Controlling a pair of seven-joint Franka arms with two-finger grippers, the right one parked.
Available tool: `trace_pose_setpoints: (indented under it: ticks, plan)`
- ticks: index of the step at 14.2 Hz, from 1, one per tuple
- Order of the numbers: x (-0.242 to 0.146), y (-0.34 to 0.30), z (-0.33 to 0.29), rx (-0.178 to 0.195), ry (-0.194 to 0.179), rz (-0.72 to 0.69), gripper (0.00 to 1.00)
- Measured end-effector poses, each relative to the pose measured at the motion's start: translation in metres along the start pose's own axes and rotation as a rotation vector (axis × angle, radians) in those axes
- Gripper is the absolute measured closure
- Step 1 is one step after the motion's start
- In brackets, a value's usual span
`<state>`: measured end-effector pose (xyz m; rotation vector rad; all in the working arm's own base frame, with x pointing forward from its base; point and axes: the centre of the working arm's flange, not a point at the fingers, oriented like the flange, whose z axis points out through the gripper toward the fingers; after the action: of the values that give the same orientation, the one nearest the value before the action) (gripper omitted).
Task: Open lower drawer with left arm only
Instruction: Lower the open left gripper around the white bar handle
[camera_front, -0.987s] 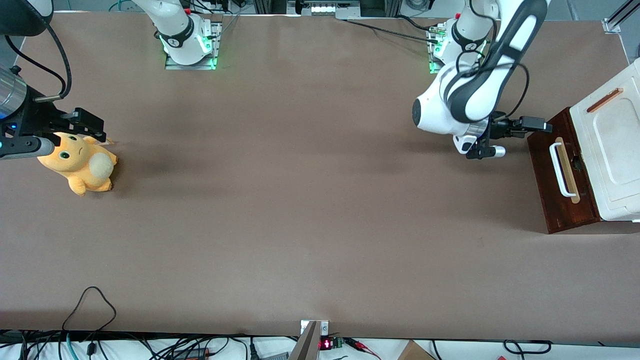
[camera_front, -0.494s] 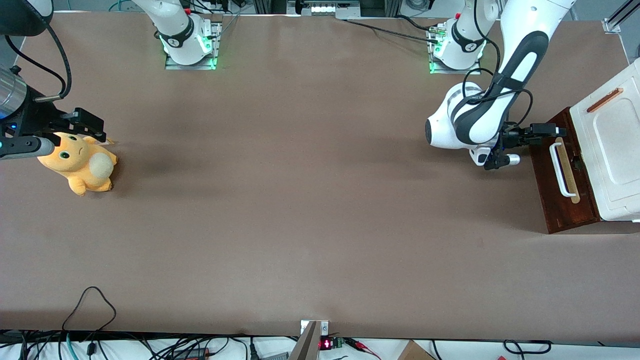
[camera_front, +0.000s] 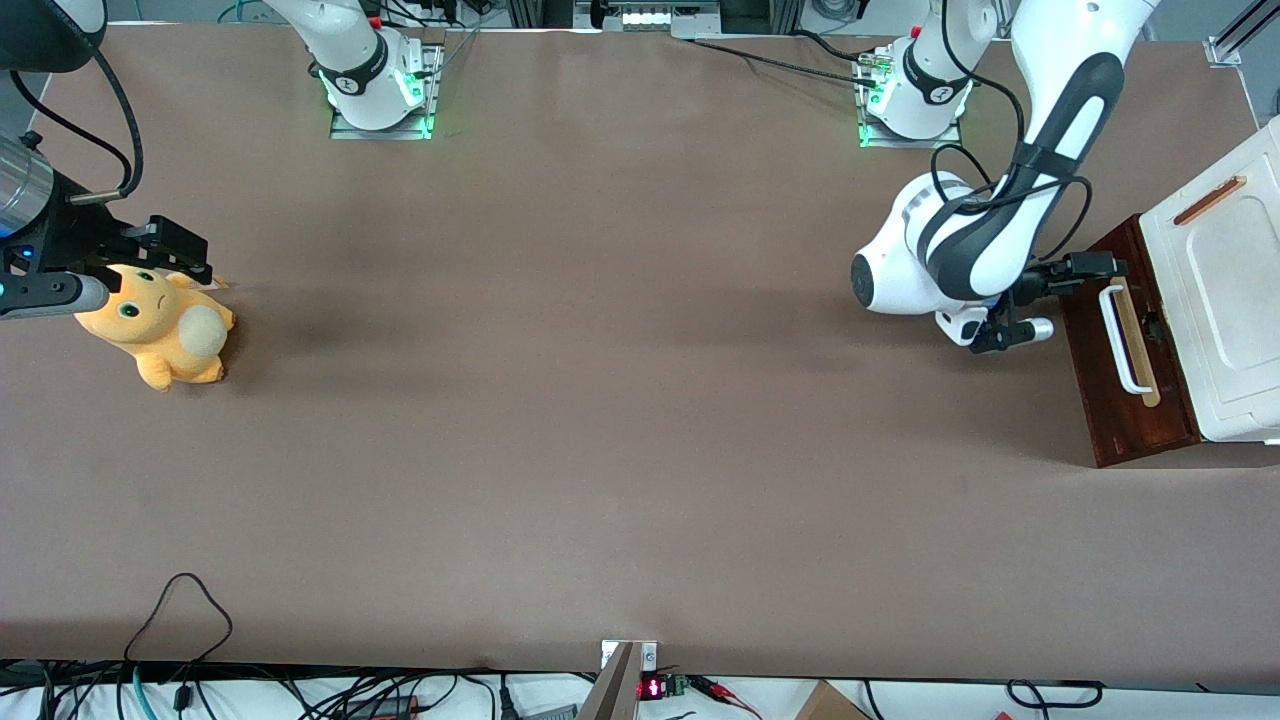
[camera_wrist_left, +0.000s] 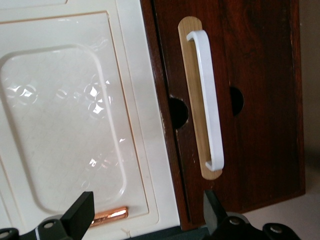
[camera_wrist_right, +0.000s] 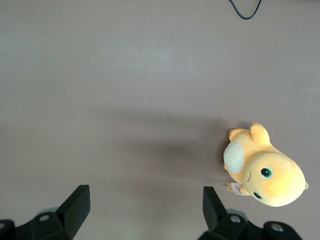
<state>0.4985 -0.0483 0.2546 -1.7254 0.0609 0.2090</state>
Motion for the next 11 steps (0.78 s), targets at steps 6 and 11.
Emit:
trace_pose_setpoints:
  ticks: [6, 11]
  plan:
    - [0.021, 0.073, 0.046, 0.082, 0.061, 0.089, 0.06]
    - [0.038, 0.07, 0.06, 0.136, 0.099, 0.064, 0.07]
